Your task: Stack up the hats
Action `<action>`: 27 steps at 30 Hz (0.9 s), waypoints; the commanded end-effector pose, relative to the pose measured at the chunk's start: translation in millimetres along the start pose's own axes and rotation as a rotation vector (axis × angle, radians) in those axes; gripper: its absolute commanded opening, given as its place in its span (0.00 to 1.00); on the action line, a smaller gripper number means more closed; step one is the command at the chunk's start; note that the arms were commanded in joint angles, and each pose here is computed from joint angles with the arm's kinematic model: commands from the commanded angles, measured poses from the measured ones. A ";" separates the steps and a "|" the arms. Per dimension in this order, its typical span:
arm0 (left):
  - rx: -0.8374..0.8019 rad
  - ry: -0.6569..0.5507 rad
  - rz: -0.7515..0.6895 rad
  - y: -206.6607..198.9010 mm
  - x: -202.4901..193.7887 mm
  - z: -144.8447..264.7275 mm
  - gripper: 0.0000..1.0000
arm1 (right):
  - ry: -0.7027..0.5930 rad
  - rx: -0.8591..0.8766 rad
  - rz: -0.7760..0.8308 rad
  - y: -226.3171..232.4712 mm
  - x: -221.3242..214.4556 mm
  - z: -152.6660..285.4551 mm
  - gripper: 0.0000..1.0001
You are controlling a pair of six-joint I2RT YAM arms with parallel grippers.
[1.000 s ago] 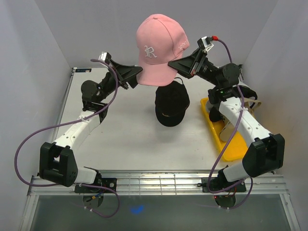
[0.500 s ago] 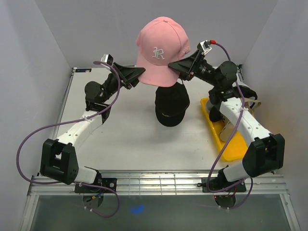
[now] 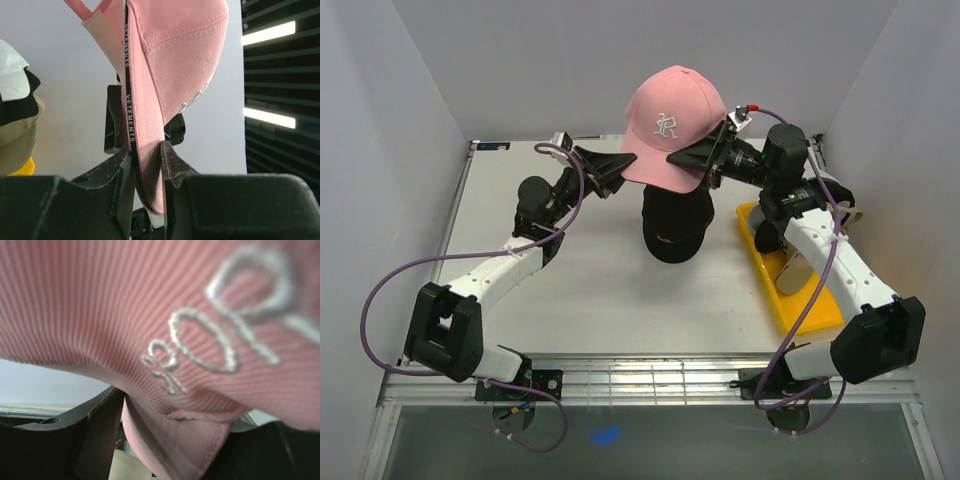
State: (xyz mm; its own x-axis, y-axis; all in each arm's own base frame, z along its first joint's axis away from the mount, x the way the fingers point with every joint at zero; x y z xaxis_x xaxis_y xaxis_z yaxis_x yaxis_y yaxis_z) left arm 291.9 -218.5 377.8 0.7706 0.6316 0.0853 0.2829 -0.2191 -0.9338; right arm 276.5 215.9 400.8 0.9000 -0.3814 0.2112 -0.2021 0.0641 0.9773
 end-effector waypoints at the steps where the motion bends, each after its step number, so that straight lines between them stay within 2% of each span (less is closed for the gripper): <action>1: 0.079 -0.075 0.038 7.9 4.5 1.6 0.00 | 0.021 0.010 0.099 27.9 -13.3 12.8 0.53; 9: 0.184 -0.182 0.069 5.1 13.3 2.1 0.00 | 0.036 -0.058 0.056 23.3 -11.8 14.6 0.57; 16: 0.213 -0.231 0.064 3.6 15.9 0.4 0.00 | 0.034 -0.075 0.030 18.7 -9.6 19.9 0.59; 21: 0.233 -0.300 0.040 0.0 15.0 -2.4 0.00 | 0.022 -0.076 0.019 16.5 -4.9 23.7 0.67; 27: 0.235 -0.325 0.033 1.0 11.2 -5.9 0.00 | 0.010 -0.089 -0.013 12.5 4.5 22.7 0.66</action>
State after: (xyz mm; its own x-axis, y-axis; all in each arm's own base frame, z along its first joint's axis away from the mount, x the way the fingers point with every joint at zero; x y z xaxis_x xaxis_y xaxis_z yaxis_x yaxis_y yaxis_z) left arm 304.1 -223.8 367.0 0.6206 0.7812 -0.0679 0.0483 -0.1245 -0.9910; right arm 273.2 198.4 385.4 0.9160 -0.3824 0.1214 -0.0558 0.1782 0.9824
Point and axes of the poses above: each gripper's point midway between its finger pads, its own z axis back along the fingers, its own y axis along the line the jaws close on, x = y × z, the point moved 7 cm from there along z, back along the fingers, and after that the axes turned 4 degrees about -z, right-handed, at the moved point
